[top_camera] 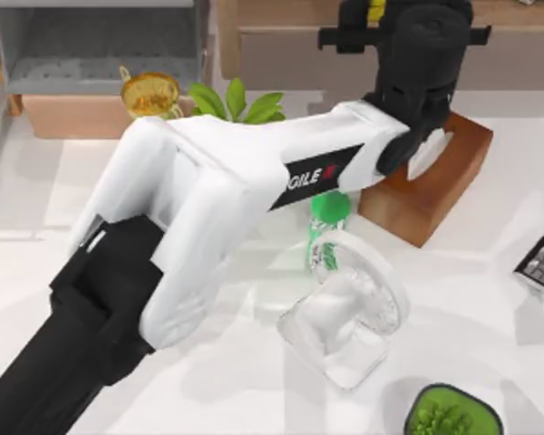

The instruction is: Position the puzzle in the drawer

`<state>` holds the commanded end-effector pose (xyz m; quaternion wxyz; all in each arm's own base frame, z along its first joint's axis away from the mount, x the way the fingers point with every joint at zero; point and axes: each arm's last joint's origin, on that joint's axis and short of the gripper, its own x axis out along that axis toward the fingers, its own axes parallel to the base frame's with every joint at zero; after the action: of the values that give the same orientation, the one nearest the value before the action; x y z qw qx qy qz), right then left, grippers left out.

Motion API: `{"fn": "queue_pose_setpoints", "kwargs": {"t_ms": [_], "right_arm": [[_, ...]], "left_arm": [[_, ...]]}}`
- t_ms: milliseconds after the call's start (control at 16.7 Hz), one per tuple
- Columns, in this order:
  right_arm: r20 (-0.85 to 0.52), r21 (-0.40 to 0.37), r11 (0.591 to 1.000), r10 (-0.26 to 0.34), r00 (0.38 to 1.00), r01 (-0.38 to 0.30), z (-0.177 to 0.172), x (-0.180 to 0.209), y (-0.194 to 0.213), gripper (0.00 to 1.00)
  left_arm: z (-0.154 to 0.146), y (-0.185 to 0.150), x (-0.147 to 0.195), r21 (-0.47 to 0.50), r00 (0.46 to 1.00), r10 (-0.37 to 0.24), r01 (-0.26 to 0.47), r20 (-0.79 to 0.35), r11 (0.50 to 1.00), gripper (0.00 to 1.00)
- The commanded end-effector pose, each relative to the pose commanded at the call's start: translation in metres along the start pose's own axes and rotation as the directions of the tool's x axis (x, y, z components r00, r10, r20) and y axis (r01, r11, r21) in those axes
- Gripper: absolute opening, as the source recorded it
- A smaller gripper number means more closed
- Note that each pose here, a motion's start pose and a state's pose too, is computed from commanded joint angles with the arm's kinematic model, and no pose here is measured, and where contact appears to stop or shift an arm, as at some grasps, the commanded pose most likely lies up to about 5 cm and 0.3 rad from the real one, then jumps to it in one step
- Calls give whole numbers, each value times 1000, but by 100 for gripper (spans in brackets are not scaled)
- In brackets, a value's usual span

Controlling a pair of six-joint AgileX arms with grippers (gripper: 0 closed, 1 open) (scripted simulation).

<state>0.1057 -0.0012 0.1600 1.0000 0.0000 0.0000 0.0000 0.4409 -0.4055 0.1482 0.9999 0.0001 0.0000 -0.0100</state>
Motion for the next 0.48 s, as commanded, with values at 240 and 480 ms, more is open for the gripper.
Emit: {"fn": "queue_pose_setpoints", "kwargs": {"t_ms": [240, 480], "right_arm": [[0, 0, 1000, 0, 1000, 0, 0, 0, 0, 100], [0, 0, 1000, 0, 1000, 0, 0, 0, 0, 100]], "left_arm": [[0, 0, 0, 0, 1000, 0, 0, 0, 1000, 10], [0, 0, 0, 0, 1000, 0, 0, 0, 1000, 0]]}}
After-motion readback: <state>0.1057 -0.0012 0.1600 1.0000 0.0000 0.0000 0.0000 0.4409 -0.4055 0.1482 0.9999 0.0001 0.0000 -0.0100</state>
